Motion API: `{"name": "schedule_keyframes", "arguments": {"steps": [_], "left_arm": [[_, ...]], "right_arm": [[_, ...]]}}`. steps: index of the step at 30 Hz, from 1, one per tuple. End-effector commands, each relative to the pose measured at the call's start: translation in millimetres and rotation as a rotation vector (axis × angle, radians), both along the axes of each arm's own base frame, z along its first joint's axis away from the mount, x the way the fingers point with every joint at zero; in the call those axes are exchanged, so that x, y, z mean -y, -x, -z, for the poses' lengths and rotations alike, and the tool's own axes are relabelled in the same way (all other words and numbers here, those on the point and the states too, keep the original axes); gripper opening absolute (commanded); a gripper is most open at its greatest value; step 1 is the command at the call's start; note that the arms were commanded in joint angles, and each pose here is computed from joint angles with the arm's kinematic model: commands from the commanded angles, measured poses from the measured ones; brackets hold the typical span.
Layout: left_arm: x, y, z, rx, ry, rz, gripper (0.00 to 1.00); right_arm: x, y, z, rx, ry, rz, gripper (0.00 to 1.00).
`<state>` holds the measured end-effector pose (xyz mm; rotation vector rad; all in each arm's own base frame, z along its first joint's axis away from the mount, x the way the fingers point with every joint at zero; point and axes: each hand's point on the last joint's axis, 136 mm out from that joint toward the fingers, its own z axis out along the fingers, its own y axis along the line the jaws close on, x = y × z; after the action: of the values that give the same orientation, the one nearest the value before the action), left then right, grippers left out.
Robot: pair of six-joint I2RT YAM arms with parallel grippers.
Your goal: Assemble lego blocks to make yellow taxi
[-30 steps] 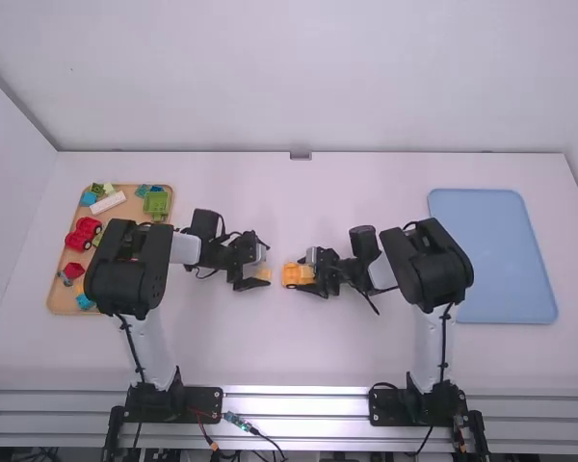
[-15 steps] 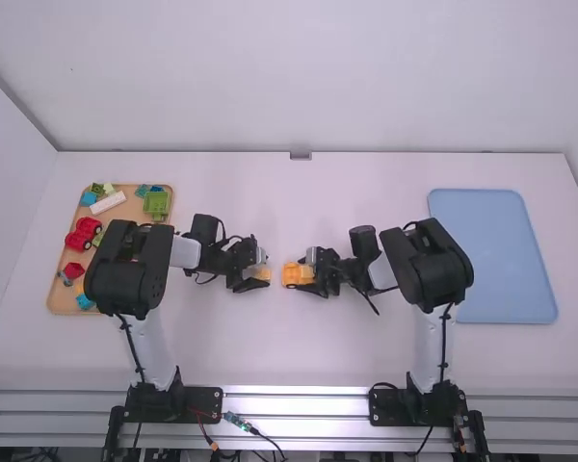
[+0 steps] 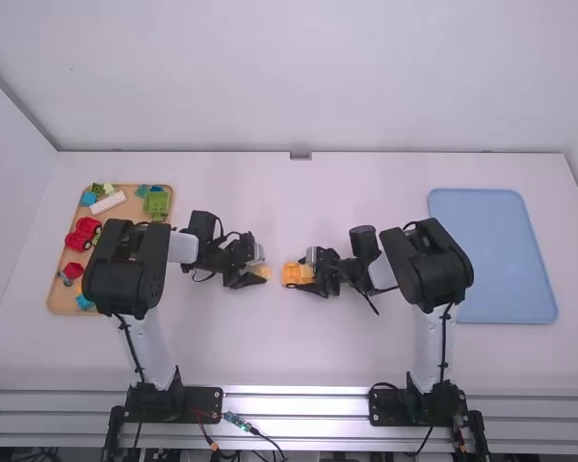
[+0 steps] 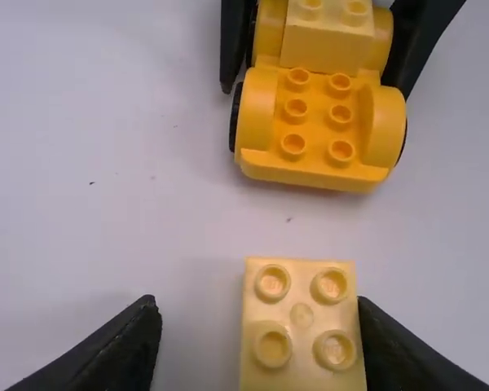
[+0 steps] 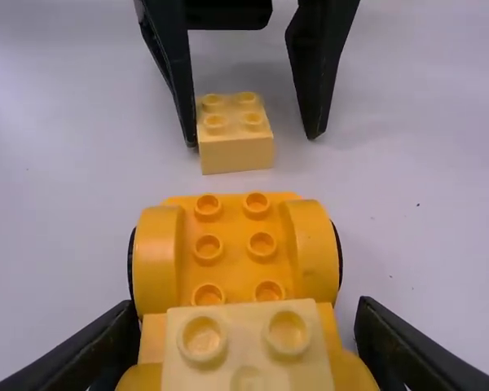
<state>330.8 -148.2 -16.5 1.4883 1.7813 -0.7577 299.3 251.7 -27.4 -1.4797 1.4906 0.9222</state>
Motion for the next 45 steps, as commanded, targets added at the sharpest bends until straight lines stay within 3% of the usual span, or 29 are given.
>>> {"name": "schedule_keyframes", "arguments": {"steps": [1,6,12,17,20,21,22,37,45], "left_arm": [[-1.8,2.7,3.8,-0.006,-0.001,0.004,0.56],[-1.9,6.3,5.7,-0.006,-0.003,0.012,0.48],[-1.8,5.7,5.4,-0.005,-0.003,0.011,0.3],[-1.6,5.9,5.3,-0.005,-0.001,0.012,0.3],[-1.6,3.6,4.4,0.004,-0.002,0.012,0.19],[-1.1,2.5,2.9,0.001,0.003,0.01,0.08],[-0.8,1.4,1.6,-0.002,0.007,0.008,0.07],[20.5,-12.8,-25.8,-0.102,0.006,0.015,0.02],[31.3,2.2,-45.7,-0.023,0.012,0.057,0.02]], "right_arm": [[1.1,4.8,4.9,-0.025,0.001,-0.002,0.68],[1.2,4.6,4.9,-0.025,0.001,-0.002,0.68],[1.1,4.6,4.7,-0.025,0.001,-0.002,0.68],[1.1,4.5,4.7,-0.024,0.001,-0.001,0.69],[0.9,4.4,4.5,-0.022,0.0,-0.002,0.68],[0.8,4.8,4.2,-0.023,-0.002,-0.004,0.68],[0.6,5.0,3.8,-0.023,-0.004,-0.006,0.68],[0.7,4.5,3.9,-0.021,-0.003,-0.004,0.69],[0.6,4.3,3.8,-0.014,-0.003,-0.007,0.76]]}}
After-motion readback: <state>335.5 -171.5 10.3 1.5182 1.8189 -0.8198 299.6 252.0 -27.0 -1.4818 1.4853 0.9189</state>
